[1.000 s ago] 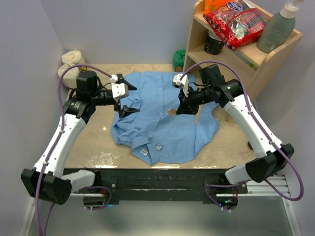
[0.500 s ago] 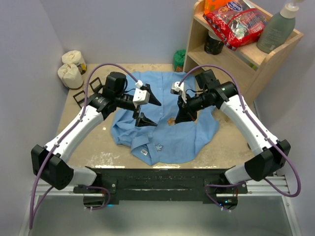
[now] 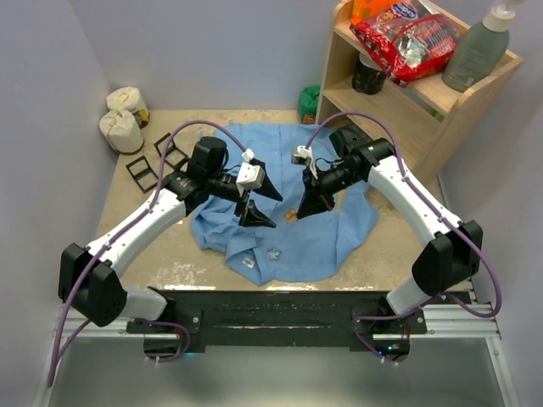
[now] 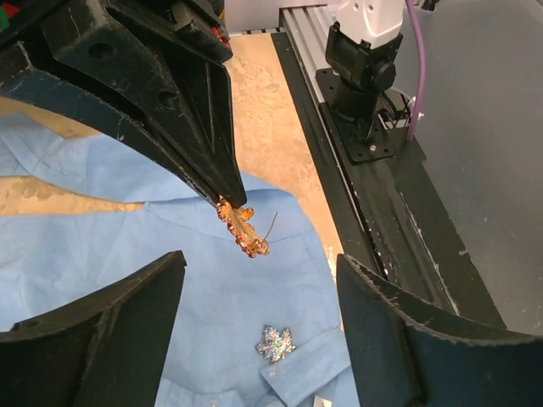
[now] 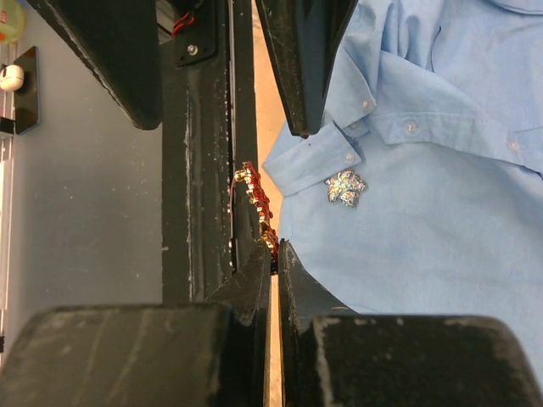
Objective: Remove the brooch from the garment
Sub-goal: Close the brooch.
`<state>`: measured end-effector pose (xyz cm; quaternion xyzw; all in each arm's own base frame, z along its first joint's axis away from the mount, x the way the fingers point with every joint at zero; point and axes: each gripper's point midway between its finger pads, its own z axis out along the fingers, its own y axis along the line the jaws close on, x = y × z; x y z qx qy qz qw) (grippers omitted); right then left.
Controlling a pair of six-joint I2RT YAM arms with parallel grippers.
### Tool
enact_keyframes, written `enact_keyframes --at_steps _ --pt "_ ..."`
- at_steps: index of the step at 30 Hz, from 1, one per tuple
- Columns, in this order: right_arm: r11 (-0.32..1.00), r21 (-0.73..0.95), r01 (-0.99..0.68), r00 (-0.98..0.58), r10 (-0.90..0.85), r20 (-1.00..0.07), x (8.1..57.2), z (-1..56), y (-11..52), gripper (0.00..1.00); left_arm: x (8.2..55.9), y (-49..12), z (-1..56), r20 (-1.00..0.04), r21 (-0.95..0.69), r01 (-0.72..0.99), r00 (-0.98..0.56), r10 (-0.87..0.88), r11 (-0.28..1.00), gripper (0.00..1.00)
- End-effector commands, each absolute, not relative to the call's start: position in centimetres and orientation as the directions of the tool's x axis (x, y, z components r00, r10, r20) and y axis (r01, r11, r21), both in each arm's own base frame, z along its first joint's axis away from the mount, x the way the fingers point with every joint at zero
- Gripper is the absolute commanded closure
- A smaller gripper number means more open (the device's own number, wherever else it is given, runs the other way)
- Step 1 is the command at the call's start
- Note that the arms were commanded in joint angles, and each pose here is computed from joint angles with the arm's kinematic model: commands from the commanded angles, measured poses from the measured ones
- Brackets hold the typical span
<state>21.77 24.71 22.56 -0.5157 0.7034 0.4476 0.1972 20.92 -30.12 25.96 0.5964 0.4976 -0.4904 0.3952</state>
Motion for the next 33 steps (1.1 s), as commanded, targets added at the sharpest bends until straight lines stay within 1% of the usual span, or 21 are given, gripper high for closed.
enact_keyframes --at_steps 1,4,13,14,16,19,25,30,33 --pt "0.029 0.434 -0.900 -0.388 -0.508 -0.769 21.4 23.7 25.1 1.00 20.7 -30.9 27.0 -0.985 -0.005 0.979 0.030 0.168 -0.203 0.27" --pt "0.066 0.435 -0.898 -0.404 -0.513 -0.757 22.0 23.2 25.1 1.00 20.9 -31.5 26.9 -0.985 -0.011 0.981 0.023 0.174 -0.195 0.29" --pt "0.089 0.412 -0.907 -0.398 -0.505 -0.766 22.2 23.2 25.0 1.00 21.1 -32.5 24.9 -0.973 -0.042 0.984 -0.002 0.229 -0.173 0.35" --pt "0.095 0.411 -0.907 -0.400 -0.504 -0.766 22.4 23.1 25.0 1.00 21.2 -32.5 24.7 -0.972 -0.040 0.985 0.001 0.235 -0.168 0.37" --pt "0.103 0.409 -0.907 -0.402 -0.501 -0.766 22.4 23.1 24.9 1.00 21.2 -32.6 24.3 -0.969 -0.039 0.986 0.003 0.246 -0.165 0.40" --pt "0.104 0.406 -0.908 -0.400 -0.500 -0.768 22.4 23.1 24.9 1.00 21.1 -32.9 24.1 -0.967 -0.034 0.986 0.009 0.253 -0.165 0.41" --pt "0.114 0.405 -0.907 -0.405 -0.499 -0.766 22.5 23.1 24.8 1.00 21.1 -33.2 24.0 -0.966 -0.033 0.986 0.010 0.257 -0.163 0.48" --pt "0.117 0.406 -0.906 -0.407 -0.498 -0.766 22.6 23.1 24.8 1.00 21.1 -33.4 23.6 -0.963 -0.027 0.987 0.018 0.268 -0.161 0.56" --pt "0.119 0.405 -0.906 -0.408 -0.498 -0.765 22.7 23.0 24.8 1.00 21.0 -33.4 23.5 -0.963 -0.023 0.986 0.023 0.270 -0.167 0.58"
